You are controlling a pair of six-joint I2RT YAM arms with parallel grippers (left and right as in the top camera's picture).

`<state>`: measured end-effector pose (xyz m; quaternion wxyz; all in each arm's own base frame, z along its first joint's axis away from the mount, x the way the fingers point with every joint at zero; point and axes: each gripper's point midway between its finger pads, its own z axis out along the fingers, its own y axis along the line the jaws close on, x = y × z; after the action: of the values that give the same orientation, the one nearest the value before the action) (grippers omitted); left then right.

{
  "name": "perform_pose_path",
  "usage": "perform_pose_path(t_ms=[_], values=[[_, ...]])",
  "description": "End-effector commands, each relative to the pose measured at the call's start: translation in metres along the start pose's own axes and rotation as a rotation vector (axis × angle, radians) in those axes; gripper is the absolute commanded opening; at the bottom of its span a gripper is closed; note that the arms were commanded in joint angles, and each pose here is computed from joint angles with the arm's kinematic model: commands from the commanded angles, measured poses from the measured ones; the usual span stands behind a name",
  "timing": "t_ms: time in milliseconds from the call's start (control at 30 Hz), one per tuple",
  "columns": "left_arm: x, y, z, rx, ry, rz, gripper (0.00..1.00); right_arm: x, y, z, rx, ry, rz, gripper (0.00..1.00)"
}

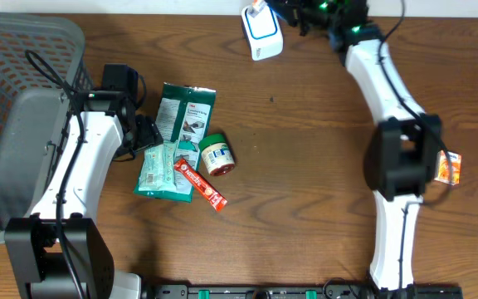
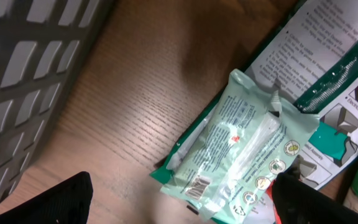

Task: Scan the item barcode
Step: 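Move the tissue pack to the table's right side and release, then reach the right gripper back toward the green-lidded jar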

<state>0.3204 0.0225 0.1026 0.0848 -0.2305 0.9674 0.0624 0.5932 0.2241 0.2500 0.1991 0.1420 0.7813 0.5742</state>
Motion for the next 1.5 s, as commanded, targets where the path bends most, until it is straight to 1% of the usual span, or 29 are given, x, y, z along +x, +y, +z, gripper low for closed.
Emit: perform_pose_path(t_ms=[0,100,167,233,333,467,633,667,800,933,1167,1333,1367,1433,1467], values=[[-0.006,0.002,-0.009,0.005,-0.031,-0.007,0.93,0.011,0.045,-0.037,0.063,-0.040,-0.333,0.01],[-0.006,0.002,-0.009,0.005,-0.031,-0.007,0.93,0.027,0.022,-0.059,0.222,0.003,-0.383,0.01],[-0.006,0.002,-0.009,0.005,-0.031,-0.007,0.93,0.038,-0.005,-0.072,0.362,0.042,-0.401,0.01],[-0.006,0.002,-0.009,0.005,-0.031,-0.007,0.93,0.046,-0.041,-0.090,0.550,0.084,-0.407,0.01],[-0.006,0.002,-0.009,0.005,-0.031,-0.007,0.93,0.061,-0.102,-0.127,0.884,0.174,-0.394,0.01],[-0.006,0.002,-0.009,0.005,-0.031,-0.007,0.93,0.077,-0.158,-0.179,1.239,0.265,-0.333,0.01],[-0.006,0.002,-0.009,0.005,-0.031,-0.007,0.93,0.088,-0.211,-0.228,1.540,0.339,-0.322,0.01],[-0.006,0.002,-0.009,0.005,-0.031,-0.007,0.93,0.091,-0.228,-0.242,1.612,0.355,-0.317,0.01],[-0.006,0.002,-0.009,0.005,-0.031,-0.007,0.93,0.094,-0.267,-0.273,1.750,0.363,-0.299,0.01],[-0.006,0.002,-0.009,0.005,-0.031,-0.007,0.93,0.091,-0.297,-0.309,1.849,0.284,-0.214,0.01],[-0.006,0.002,-0.009,0.005,-0.031,-0.007,0.93,0.087,-0.332,-0.375,1.904,0.205,-0.035,0.01],[-0.006,0.002,-0.009,0.005,-0.031,-0.007,0.93,0.081,-0.334,-0.397,1.906,0.162,0.030,0.01],[-0.006,0.002,-0.009,0.005,-0.031,-0.007,0.93,0.080,-0.334,-0.398,1.901,0.162,0.034,0.06],[-0.006,0.002,-0.009,0.005,-0.031,-0.007,0.93,0.079,-0.333,-0.395,1.883,0.157,0.037,0.24],[-0.006,0.002,-0.009,0.005,-0.031,-0.007,0.93,0.077,-0.332,-0.394,1.880,0.153,0.034,0.36]])
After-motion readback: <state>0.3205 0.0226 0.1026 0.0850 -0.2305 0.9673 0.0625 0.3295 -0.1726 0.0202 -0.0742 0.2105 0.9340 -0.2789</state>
